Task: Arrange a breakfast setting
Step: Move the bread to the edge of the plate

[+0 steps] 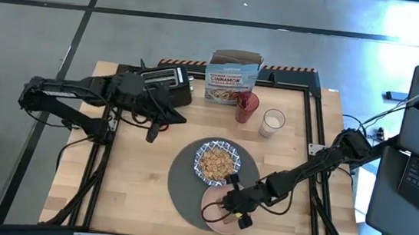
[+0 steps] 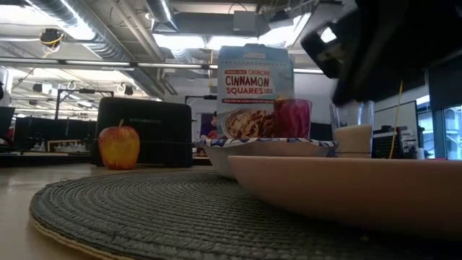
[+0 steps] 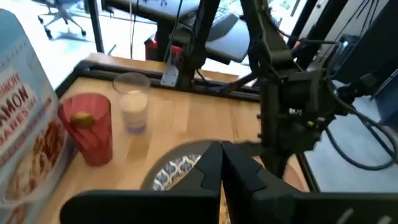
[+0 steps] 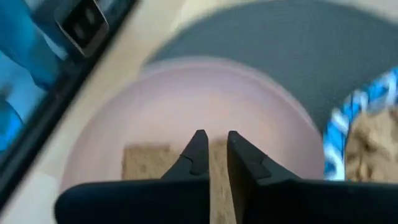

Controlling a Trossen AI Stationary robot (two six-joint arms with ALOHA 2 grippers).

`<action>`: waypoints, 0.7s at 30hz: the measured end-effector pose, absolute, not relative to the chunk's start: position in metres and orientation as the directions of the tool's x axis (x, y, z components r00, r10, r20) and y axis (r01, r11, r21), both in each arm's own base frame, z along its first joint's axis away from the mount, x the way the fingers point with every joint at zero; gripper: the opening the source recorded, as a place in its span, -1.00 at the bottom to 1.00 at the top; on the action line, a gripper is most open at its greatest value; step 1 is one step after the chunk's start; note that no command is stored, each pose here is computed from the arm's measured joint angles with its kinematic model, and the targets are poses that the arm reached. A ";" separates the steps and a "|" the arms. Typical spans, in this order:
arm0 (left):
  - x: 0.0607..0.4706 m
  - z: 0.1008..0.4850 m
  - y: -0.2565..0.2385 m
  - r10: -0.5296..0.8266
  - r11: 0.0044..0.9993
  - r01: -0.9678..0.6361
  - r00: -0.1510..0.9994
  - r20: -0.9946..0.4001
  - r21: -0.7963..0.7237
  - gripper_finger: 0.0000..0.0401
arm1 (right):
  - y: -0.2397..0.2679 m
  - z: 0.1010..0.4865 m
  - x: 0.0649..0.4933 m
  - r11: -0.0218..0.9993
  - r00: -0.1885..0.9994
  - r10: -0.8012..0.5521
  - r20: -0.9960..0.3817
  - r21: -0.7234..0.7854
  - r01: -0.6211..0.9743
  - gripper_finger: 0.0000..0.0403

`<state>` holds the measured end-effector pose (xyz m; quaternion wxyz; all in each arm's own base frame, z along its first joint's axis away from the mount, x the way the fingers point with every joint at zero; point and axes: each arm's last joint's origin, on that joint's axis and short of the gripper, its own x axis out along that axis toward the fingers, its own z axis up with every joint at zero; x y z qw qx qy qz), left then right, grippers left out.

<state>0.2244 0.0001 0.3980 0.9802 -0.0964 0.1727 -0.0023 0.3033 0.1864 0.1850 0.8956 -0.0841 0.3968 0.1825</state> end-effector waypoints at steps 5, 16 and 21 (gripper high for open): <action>0.225 0.391 0.000 -0.038 0.973 -0.028 0.959 -0.281 -0.227 -1.00 | 0.179 0.179 0.301 0.928 0.569 0.220 -0.793 -0.009 -0.371 -0.99; 0.227 0.385 0.000 -0.039 0.971 -0.026 0.963 -0.267 -0.237 -1.00 | 0.154 0.176 0.310 0.901 0.500 0.254 -0.828 0.015 -0.434 -0.99; 0.227 0.385 0.000 -0.040 0.972 -0.025 0.963 -0.267 -0.236 -1.00 | 0.151 0.174 0.309 0.884 0.461 0.269 -0.846 0.027 -0.466 -1.00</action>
